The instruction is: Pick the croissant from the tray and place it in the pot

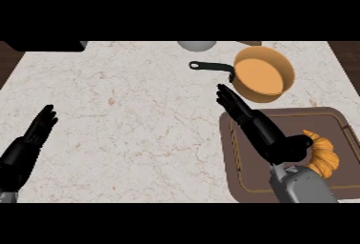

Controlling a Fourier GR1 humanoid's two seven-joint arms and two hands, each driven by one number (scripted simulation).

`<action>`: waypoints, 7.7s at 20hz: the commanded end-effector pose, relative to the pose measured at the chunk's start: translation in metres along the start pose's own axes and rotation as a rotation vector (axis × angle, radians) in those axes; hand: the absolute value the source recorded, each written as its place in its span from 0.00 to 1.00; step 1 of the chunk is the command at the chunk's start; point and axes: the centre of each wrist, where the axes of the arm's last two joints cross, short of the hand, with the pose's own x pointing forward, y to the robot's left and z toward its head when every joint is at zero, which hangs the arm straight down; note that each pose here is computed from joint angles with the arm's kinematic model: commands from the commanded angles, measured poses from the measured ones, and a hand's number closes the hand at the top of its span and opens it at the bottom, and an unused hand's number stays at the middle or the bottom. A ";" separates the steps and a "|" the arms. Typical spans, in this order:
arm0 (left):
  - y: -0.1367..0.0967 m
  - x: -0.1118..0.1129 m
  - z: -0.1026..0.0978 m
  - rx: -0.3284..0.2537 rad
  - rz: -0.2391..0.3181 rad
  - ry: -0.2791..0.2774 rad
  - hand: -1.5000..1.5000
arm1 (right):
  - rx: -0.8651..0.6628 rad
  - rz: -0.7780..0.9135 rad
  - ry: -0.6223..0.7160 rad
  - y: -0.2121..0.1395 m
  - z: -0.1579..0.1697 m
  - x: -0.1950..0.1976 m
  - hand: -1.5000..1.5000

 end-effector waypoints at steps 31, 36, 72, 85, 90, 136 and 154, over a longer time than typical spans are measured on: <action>-0.055 0.090 -0.057 0.164 0.236 -0.046 0.50 | 0.021 0.833 0.363 -0.249 0.158 0.076 0.00; -0.040 0.077 -0.053 0.179 0.239 -0.047 0.50 | 0.124 0.867 0.508 -0.216 0.139 0.051 0.00; -0.047 0.095 -0.060 0.186 0.233 -0.042 0.50 | 0.090 0.925 0.714 -0.184 0.121 -0.034 0.00; -0.046 0.078 -0.057 0.191 0.233 -0.054 0.50 | 0.204 1.012 0.563 -0.161 0.119 -0.050 1.00; -0.041 0.099 -0.053 0.150 0.220 -0.044 0.50 | 0.174 1.032 0.483 -0.095 0.032 -0.041 1.00; -0.048 0.076 -0.049 0.184 0.206 -0.047 0.50 | -0.984 0.931 0.183 -0.057 -0.117 0.127 1.00; -0.043 0.103 -0.067 0.168 0.219 -0.060 0.50 | -0.978 0.959 0.519 -0.158 -0.111 0.038 0.00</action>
